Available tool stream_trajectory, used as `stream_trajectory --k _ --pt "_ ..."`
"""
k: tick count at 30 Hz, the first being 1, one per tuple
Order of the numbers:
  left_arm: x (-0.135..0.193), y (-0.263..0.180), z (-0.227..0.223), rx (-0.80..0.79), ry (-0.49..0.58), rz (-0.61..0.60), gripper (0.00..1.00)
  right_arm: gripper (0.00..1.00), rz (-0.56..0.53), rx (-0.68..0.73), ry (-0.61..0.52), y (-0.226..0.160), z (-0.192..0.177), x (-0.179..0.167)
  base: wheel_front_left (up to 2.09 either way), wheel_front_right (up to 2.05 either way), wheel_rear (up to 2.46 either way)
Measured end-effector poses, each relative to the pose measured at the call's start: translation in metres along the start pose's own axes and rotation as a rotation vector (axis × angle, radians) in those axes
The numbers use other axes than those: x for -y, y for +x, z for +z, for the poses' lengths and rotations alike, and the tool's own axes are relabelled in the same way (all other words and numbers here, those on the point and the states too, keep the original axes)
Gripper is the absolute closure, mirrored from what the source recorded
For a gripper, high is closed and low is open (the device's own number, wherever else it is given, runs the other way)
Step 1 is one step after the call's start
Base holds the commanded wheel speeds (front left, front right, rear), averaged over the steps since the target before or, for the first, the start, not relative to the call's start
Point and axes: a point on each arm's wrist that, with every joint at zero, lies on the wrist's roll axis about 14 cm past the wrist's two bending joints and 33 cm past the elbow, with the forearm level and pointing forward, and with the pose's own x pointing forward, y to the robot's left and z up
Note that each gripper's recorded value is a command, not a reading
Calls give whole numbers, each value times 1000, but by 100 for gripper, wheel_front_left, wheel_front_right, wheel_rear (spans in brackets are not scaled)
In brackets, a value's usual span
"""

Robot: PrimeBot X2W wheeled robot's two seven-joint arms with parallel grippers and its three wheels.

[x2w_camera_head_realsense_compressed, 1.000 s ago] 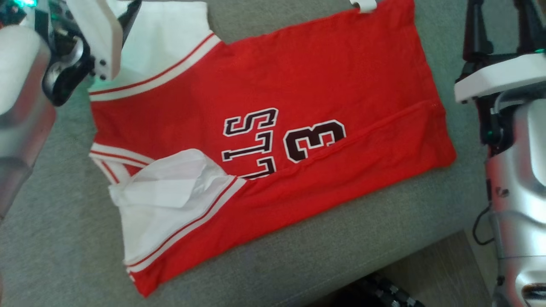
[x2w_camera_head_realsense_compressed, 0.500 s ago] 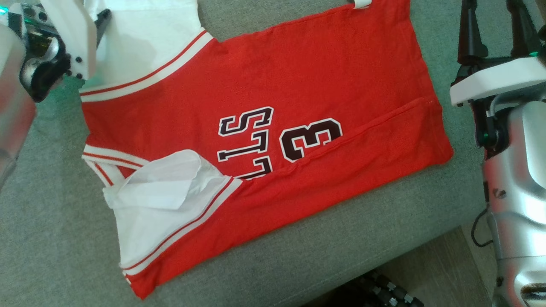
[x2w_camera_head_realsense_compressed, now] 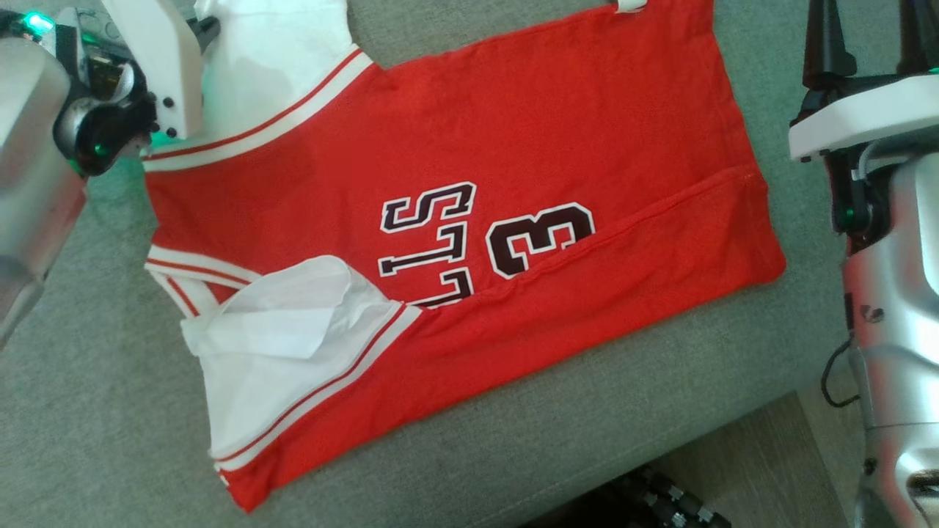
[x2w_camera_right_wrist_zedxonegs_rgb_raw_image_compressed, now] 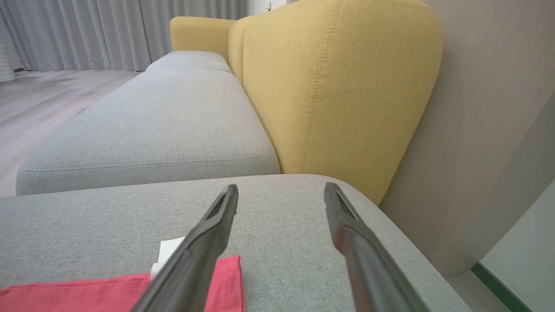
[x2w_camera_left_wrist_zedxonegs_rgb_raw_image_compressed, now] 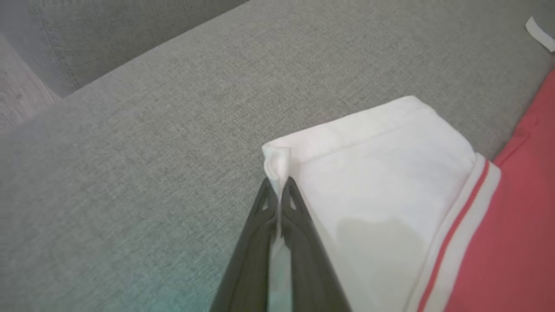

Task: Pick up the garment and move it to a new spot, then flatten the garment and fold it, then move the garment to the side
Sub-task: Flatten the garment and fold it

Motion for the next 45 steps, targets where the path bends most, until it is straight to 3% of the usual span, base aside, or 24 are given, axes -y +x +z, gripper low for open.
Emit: stream_trajectory --k 11,21,27,33,43,44,45 --pt "10 -39 37 261 60 24 100 0 36 9 -21 8 11 -5 0 0 0" --pt "23 -95 52 455 176 62 100 0 142 -241 -103 21 -40 -21 0 0 0" --pt "31 -111 44 480 205 49 100 0 183 -378 -118 41 -60 -34 0 0 0" --pt "37 -106 26 468 176 23 100 0 244 -568 -165 38 -105 -50 0 0 0" --pt "39 -98 22 457 167 6 100 0 240 -636 -121 43 -115 -46 0 0 0" --pt "38 -98 21 455 168 7 100 54 242 -643 -112 42 -116 -47 0 0 0" --pt "37 -98 21 453 169 12 100 100 245 -646 -105 42 -116 -48 0 0 0"
